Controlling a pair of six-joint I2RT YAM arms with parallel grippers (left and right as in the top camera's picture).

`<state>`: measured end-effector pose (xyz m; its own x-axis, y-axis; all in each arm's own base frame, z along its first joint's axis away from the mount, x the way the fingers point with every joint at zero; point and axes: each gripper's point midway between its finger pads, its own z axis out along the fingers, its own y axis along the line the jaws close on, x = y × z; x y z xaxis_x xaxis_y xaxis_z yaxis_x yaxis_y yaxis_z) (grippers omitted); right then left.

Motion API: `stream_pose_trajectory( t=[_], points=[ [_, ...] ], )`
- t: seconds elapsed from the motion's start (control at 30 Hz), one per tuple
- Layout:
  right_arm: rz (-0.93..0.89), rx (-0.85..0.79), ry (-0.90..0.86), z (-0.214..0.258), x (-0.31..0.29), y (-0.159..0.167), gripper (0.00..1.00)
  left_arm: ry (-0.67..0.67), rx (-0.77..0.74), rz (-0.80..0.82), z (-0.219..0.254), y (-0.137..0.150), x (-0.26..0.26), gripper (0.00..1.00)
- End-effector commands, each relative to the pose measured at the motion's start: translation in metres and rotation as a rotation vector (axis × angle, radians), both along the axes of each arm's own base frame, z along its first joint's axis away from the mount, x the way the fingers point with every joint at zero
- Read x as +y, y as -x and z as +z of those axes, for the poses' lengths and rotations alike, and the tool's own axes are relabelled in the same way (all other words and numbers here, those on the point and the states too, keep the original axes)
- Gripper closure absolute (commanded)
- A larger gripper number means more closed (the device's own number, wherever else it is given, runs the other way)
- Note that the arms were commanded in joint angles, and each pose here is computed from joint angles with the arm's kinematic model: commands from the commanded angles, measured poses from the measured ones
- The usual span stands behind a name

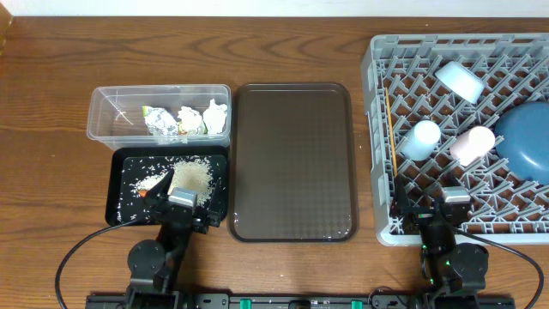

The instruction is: Sort waste into correct bins and load items into the dishwasher rack

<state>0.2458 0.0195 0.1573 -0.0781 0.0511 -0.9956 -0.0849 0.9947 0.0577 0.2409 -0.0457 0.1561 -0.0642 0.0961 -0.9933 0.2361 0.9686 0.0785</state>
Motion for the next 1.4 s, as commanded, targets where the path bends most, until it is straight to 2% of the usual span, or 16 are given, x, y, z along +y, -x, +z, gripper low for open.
stream_pose_trajectory(
  t=[0.0, 1.37],
  points=[
    [0.005, -0.002, 0.012, -0.0002, 0.0011, 0.0004, 0.01, -0.018, 0.045, 0.015, -0.0142, 0.0005, 0.0050, 0.05],
    [0.005, -0.002, 0.012, -0.0003, 0.0011, 0.0004, 0.01, -0.018, 0.047, 0.028, -0.0147, -0.0001, 0.0081, 0.05]
  ],
)
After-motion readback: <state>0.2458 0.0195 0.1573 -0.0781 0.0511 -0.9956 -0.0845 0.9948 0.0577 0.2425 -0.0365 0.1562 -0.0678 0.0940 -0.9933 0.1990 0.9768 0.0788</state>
